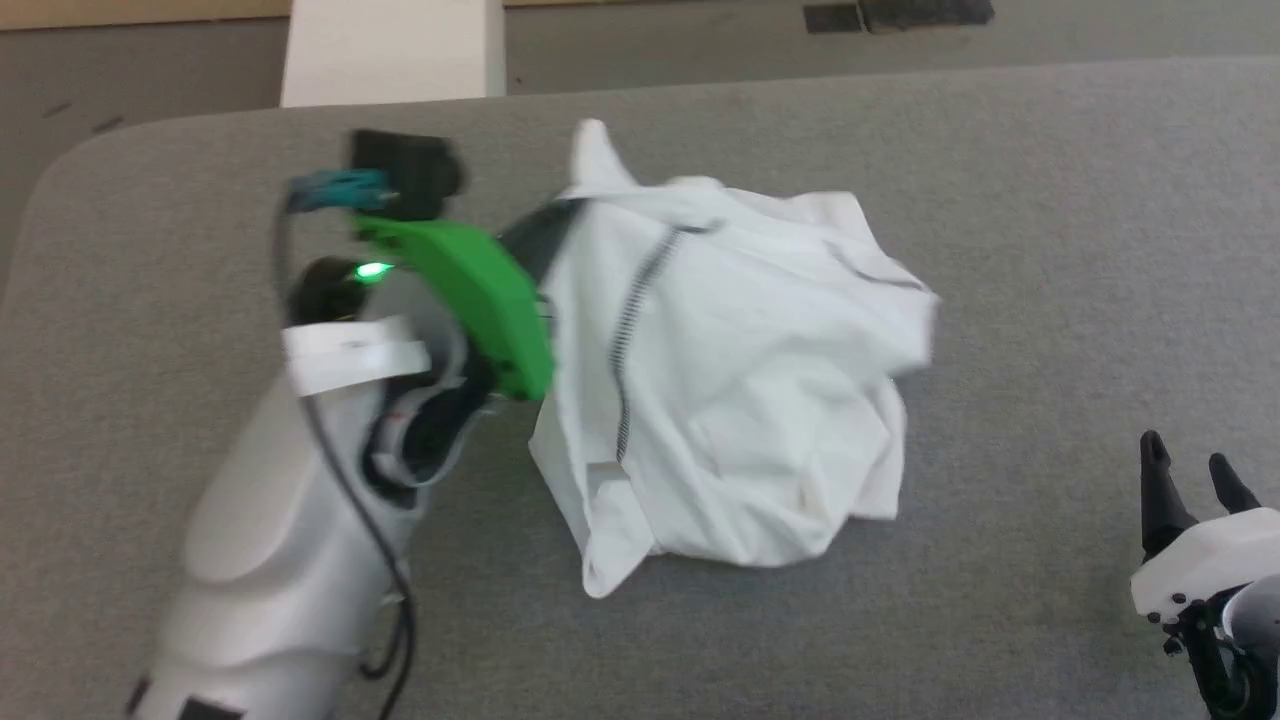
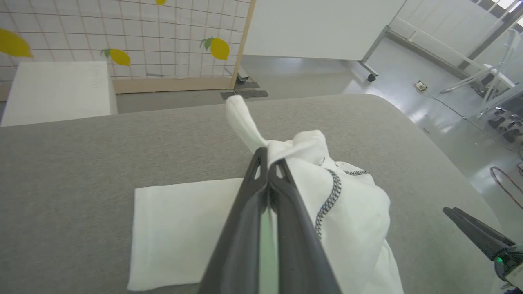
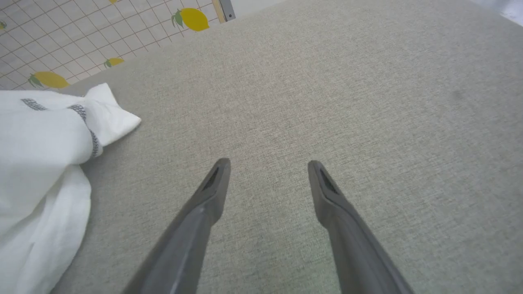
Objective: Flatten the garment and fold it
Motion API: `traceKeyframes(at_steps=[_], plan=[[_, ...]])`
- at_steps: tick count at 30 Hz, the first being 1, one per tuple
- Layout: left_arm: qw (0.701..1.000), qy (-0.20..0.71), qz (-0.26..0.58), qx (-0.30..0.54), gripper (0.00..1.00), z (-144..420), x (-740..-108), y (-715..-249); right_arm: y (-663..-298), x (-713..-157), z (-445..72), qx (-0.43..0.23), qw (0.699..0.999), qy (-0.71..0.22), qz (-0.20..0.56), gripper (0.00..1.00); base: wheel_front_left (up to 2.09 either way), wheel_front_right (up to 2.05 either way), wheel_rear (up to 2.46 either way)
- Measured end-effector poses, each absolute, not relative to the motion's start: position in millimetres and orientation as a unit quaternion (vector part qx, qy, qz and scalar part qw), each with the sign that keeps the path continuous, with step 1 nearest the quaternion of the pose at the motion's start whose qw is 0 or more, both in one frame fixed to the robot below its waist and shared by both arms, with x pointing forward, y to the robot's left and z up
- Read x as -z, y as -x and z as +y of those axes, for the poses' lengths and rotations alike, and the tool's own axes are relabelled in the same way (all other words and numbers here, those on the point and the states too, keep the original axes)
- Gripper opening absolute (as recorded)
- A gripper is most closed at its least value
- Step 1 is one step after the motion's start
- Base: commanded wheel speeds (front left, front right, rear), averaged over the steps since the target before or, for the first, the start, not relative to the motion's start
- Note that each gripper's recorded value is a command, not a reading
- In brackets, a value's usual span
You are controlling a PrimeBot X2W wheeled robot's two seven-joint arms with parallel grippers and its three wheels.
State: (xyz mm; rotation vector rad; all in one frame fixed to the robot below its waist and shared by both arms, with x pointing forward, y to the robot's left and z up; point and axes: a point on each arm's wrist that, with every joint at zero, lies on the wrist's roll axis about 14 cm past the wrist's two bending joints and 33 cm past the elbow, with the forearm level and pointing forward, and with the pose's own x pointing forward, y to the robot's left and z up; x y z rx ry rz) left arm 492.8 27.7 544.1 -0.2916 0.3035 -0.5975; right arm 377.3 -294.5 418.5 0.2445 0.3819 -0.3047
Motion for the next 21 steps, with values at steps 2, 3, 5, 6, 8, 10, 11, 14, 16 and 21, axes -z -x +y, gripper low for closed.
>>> traceKeyframes(at_steps=[2,3,5,6,8,10,11,14,16,21], plan=[[0.953,0.151,0.137,0.226,0.0,71.6,-545.6,-493.3,-380.1,-420.8,-287.9,0.14,0.965,-0.122,0.187,1.0,0.0,0.0,0.0],[0.958,0.159,0.134,0.195,0.0,91.1,-544.0,-491.7,-381.5,-422.0,-284.6,0.135,0.966,-0.122,0.186,1.0,0.0,0.0,0.0],[0.969,0.167,0.141,0.116,0.0,139.6,-531.7,-480.5,-385.8,-426.3,-277.1,0.123,0.968,-0.122,0.181,1.0,0.0,0.0,0.0],[0.971,0.17,0.145,0.081,0.0,159.7,-525.0,-474.0,-387.5,-427.5,-273.7,0.117,0.969,-0.121,0.181,1.0,0.0,0.0,0.0],[0.971,0.174,0.165,-0.003,0.0,206.6,-503.3,-450.5,-391.5,-432.5,-266.7,0.106,0.971,-0.121,0.176,1.0,0.0,0.0,0.0],[0.962,0.186,0.193,-0.059,0.0,235.2,-479.6,-423.4,-394.5,-436.2,-261.0,0.096,0.973,-0.12,0.171,1.0,0.0,0.0,0.0],[0.954,0.192,0.215,-0.078,0.0,243.9,-464.3,-407.7,-395.6,-436.5,-257.3,0.09,0.973,-0.119,0.173,1.0,0.0,0.0,0.0],[0.936,0.225,0.251,-0.107,0.22,249.8,-436.4,-376.2,-398.5,-436.2,-245.3,0.073,0.974,-0.118,0.178,1.0,0.0,0.0,0.0],[0.933,0.25,0.23,-0.118,1.0,250.5,-439.3,-372.6,-403.6,-438.5,-232.9,0.053,0.976,-0.115,0.178,1.0,0.0,0.0,0.0],[0.966,0.199,0.071,-0.148,1.0,280.4,-492.1,-384.1,-424.6,-452.1,-170.2,-0.041,0.978,-0.103,0.175,1.0,0.0,0.0,0.0]])
